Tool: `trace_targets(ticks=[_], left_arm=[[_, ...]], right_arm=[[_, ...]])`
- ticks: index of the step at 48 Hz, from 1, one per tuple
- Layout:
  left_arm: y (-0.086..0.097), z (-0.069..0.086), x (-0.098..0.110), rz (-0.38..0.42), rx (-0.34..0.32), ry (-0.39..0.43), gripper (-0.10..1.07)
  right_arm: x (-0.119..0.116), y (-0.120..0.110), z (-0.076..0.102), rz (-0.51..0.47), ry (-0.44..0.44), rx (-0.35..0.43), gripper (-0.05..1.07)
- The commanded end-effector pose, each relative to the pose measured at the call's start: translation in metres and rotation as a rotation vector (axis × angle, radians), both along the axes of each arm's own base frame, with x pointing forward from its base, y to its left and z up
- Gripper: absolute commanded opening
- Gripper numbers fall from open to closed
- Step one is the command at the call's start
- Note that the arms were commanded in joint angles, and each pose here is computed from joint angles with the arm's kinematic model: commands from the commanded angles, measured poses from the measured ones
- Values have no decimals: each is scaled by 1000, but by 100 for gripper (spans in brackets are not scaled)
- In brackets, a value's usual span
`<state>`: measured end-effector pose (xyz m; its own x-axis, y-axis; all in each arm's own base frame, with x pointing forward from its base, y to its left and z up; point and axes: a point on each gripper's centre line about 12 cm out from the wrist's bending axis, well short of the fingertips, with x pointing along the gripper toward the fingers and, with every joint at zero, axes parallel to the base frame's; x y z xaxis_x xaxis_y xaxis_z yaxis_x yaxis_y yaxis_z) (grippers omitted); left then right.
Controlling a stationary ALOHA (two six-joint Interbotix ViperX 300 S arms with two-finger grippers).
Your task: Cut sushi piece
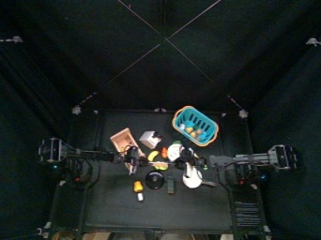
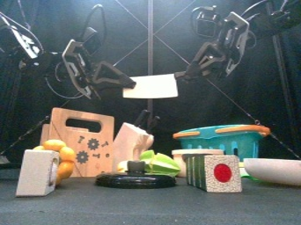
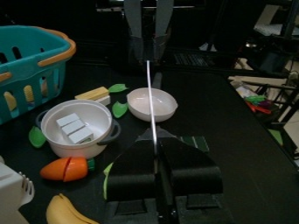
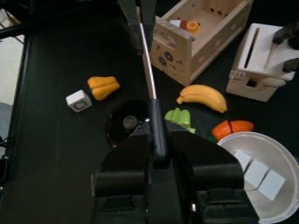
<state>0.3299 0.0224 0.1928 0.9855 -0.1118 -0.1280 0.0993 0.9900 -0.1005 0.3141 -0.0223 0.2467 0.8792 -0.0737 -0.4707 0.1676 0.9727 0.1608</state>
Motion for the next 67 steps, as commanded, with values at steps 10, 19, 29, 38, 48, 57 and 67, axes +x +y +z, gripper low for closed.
trace_targets(ticks=[10,19,29,38,48,57,67], left_arm=[[-1,2,5,-9,4,-11,29],[-20,-26,23,-74,7,61,29],[-55,-49,47,-109,101,78,29],[-70,-55,53,-94,77,86,29],[-76,-71,61,-96,93,124,29],[-74,-75,65,-64,98,135,29],[-79,-82,65,-70,93,158,29]], right_arm=[[-4,16,-6,32,47,24,47],[-13,38,-33,88,157,33,47],[-24,41,-48,40,291,104,47],[-22,42,-59,79,336,26,47],[-24,53,-68,105,371,24,47],[-27,50,-78,93,434,9,47],[-28,49,-79,91,441,9,47]])
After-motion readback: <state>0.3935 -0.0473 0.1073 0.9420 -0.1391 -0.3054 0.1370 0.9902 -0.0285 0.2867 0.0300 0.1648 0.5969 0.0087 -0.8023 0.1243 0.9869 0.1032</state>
